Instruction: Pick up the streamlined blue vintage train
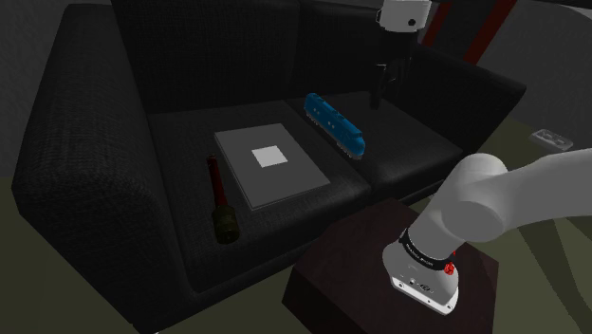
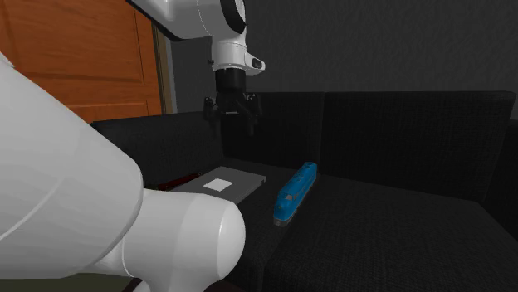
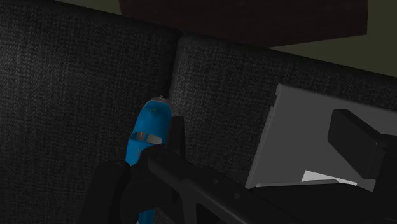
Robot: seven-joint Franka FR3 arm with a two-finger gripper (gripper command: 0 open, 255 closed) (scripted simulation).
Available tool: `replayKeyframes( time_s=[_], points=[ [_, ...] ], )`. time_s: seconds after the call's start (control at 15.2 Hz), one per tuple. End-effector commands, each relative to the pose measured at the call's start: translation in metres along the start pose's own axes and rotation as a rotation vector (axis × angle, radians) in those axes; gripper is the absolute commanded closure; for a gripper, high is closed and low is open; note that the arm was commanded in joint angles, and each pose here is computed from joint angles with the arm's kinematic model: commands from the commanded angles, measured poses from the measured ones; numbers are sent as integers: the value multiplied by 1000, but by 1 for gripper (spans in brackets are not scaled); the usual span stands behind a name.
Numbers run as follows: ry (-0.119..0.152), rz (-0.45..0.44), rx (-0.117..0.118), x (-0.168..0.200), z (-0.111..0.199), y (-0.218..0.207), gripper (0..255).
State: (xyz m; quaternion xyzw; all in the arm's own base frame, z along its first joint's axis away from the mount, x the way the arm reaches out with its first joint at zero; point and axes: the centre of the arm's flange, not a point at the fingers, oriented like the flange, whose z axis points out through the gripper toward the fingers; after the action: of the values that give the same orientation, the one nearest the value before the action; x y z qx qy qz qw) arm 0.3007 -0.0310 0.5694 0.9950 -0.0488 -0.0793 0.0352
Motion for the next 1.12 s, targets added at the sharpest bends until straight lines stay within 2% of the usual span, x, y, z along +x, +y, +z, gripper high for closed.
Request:
replayKeyframes(
  time_s=[0.0, 1.06],
  points=[
    [0, 0, 0, 0, 0, 0, 0],
    [57, 166, -2, 155, 97, 90, 0]
  ],
)
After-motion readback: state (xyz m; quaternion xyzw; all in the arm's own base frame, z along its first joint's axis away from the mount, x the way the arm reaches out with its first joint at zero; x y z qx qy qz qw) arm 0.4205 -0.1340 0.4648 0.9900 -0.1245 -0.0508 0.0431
